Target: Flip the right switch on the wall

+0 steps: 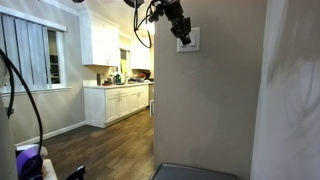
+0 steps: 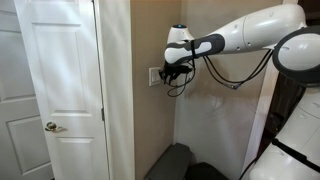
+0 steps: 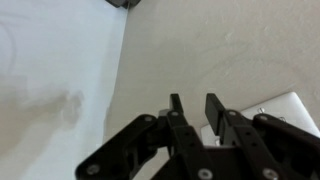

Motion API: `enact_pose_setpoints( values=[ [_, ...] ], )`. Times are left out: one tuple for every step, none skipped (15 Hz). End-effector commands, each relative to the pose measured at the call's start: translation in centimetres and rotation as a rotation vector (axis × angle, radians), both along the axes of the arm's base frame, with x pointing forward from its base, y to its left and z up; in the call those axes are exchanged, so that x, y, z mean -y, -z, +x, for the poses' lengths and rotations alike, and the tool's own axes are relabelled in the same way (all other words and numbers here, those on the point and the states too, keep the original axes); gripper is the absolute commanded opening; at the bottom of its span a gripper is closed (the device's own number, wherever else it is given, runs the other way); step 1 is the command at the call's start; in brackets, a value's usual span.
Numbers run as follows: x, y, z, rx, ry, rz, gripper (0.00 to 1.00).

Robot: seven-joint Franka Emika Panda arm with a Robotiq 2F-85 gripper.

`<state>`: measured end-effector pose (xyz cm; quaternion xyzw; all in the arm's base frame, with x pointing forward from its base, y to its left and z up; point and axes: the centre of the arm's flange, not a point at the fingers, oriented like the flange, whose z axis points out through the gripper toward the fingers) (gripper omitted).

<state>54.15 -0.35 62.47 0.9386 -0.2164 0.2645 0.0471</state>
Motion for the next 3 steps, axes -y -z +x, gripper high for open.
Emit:
enact_pose_setpoints(
  values=[
    [-0.06, 0.00, 0.00, 0.000, -0.001, 0.000, 0.33],
    [-0.10, 0.00, 0.00, 0.000, -0.002, 0.000, 0.33],
    [-0.12, 0.00, 0.00, 0.000, -0.002, 0.000, 0.33]
  ],
)
